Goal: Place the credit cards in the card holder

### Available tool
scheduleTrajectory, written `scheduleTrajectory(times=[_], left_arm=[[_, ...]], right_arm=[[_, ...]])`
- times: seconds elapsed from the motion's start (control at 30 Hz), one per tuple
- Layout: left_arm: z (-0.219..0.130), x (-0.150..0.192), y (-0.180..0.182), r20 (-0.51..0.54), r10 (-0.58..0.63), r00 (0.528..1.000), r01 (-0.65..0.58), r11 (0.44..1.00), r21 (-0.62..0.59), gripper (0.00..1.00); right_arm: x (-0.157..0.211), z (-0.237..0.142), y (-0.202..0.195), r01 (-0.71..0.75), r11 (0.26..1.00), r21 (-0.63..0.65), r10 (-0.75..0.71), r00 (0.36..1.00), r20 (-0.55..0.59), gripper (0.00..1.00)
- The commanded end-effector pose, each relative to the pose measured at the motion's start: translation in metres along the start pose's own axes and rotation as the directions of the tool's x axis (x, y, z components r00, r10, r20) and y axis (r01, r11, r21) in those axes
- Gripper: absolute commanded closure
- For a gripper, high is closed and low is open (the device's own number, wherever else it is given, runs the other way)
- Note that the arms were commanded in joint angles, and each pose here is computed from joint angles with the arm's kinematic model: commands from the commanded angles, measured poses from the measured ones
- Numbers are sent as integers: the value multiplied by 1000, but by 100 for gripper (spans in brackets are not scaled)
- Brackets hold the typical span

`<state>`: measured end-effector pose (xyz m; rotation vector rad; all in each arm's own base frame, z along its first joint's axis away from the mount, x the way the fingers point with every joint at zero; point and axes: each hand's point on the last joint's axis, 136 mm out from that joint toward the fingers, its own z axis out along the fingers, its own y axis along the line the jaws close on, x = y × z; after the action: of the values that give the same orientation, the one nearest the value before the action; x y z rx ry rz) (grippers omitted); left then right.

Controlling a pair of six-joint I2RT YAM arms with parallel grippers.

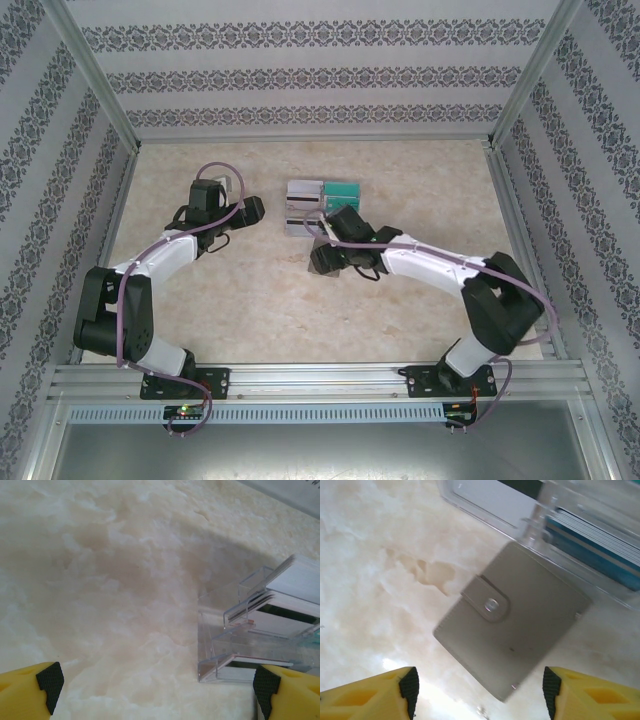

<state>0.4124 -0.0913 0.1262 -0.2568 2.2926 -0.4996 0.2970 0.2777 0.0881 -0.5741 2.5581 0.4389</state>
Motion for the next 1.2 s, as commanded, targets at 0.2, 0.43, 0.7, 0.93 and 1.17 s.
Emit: scheduleTrajectory(times=[0.2,0.43,0.7,0.93,1.17], left_arm=[[-16,6,-9,-8,7,1000,-7,999,38,1],[-15,12,-11,-10,-7,1000,7,998,60,1],[-23,6,-21,7,-7,1000,6,995,104,1],[-28,6,-19,16,-9,1000,8,995,96,1],[-32,3,-18,34,-1,999,-2,997,82,1]], right_arm=[[1,32,3,53,994,97,-34,982,-185,38],[10,38,-9,167,984,65,-144,953,-266,39],[0,57,-10,262,964,54,-237,931,-279,43],[6,69,-14,304,951,51,-271,902,-335,50],[29,70,-12,284,959,21,-257,893,-369,62]])
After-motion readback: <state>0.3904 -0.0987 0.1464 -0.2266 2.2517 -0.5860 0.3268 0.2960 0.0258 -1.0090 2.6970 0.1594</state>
